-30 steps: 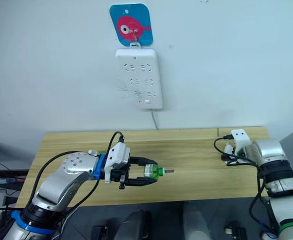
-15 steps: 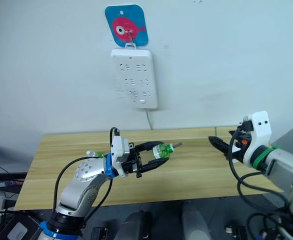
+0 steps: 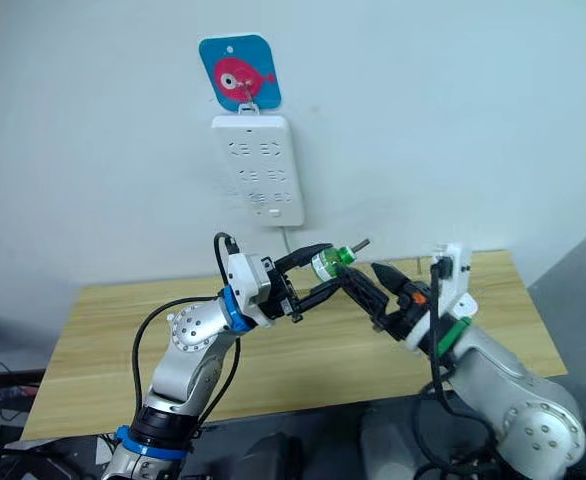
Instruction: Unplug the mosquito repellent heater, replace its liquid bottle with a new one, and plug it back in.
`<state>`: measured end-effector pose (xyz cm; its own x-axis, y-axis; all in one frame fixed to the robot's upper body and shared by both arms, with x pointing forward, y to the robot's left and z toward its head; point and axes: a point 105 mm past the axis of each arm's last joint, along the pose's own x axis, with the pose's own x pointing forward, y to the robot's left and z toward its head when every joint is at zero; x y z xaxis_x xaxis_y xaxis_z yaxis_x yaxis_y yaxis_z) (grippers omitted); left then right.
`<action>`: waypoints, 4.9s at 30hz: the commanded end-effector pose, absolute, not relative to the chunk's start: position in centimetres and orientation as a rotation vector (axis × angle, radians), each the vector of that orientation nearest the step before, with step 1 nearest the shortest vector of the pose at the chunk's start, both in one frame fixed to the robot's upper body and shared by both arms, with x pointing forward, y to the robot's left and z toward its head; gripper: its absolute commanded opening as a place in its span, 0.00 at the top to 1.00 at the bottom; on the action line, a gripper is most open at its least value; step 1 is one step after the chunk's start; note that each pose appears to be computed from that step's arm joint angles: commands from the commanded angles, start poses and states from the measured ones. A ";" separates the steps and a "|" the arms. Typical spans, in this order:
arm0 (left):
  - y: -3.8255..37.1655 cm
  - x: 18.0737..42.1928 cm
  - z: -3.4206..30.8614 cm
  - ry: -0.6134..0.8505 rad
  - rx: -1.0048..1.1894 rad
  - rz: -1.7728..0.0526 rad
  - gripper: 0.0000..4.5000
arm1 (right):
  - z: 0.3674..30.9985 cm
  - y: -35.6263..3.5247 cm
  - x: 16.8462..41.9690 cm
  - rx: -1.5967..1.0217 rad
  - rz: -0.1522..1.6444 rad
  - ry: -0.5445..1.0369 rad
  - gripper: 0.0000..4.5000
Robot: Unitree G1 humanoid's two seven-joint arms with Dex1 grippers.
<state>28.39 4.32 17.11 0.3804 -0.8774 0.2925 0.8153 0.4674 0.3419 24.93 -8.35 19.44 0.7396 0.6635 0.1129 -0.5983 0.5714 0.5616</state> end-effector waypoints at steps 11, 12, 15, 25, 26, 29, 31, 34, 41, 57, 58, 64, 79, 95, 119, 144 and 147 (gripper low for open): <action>3.9 28.1 18.4 -0.548 0.169 -1.092 0.50 | 21.2 -6.4 25.8 0.753 0.822 0.078 0.28; 3.9 28.0 18.4 -0.549 0.170 -1.092 0.50 | 21.2 -6.3 25.8 0.756 0.825 0.080 0.37; 3.9 27.9 18.4 -0.550 0.170 -1.095 0.50 | 21.3 -6.3 25.8 0.765 0.831 0.081 0.61; 4.3 27.1 17.6 -0.525 0.183 -1.126 0.34 | 21.2 -5.7 25.3 0.775 0.867 0.106 0.81; 4.3 27.1 17.3 -0.510 0.193 -1.134 0.29 | 21.1 -5.7 25.4 0.773 0.863 0.108 0.81; 5.1 27.3 16.2 -0.426 0.226 -1.138 0.07 | 20.7 -6.2 25.9 0.741 0.827 0.101 0.81; 6.1 27.8 14.7 -0.312 0.274 -1.124 0.00 | 19.9 -7.2 27.0 0.648 0.740 0.093 0.81; 7.6 27.6 13.2 -0.173 0.328 -1.117 0.00 | 18.4 -8.8 29.5 0.479 0.569 0.078 0.81; 8.9 25.8 12.8 0.037 0.311 -1.141 0.00 | 10.5 -12.9 34.6 -0.118 0.271 0.016 0.81; 8.0 24.4 12.5 0.116 0.303 -1.181 0.00 | 2.7 -16.6 39.0 -0.178 0.078 0.128 0.81; 8.0 24.4 12.4 0.117 0.302 -1.180 0.00 | 2.5 -16.7 38.9 -0.172 0.073 0.134 0.73; 7.9 24.6 12.4 0.111 0.289 -1.167 0.00 | 3.0 -16.8 38.6 -0.121 0.051 0.106 0.29; 21.0 25.8 8.2 0.131 0.137 -0.376 0.00 | 11.4 -10.2 27.2 -0.275 0.744 0.018 0.07; 27.1 24.8 1.0 0.363 0.041 -0.103 0.00 | 13.0 -6.5 24.8 -0.384 1.087 0.167 0.07; 26.1 33.4 -0.6 0.335 0.131 -0.240 0.00 | 13.3 -6.2 22.5 -0.442 1.151 0.246 0.07; 12.6 28.4 9.7 0.177 0.445 -1.367 0.50 | 17.0 -5.9 23.0 -0.398 1.261 0.182 0.06; 10.7 28.0 11.4 0.206 0.454 -1.483 0.50 | 17.1 -5.4 22.8 -0.431 1.309 0.207 0.06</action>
<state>28.87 11.77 10.65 0.1658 -0.9006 -0.4017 0.9765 0.0930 0.1946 23.55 -5.95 16.92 0.3033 0.8734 -0.3811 -0.9495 0.2430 -0.1988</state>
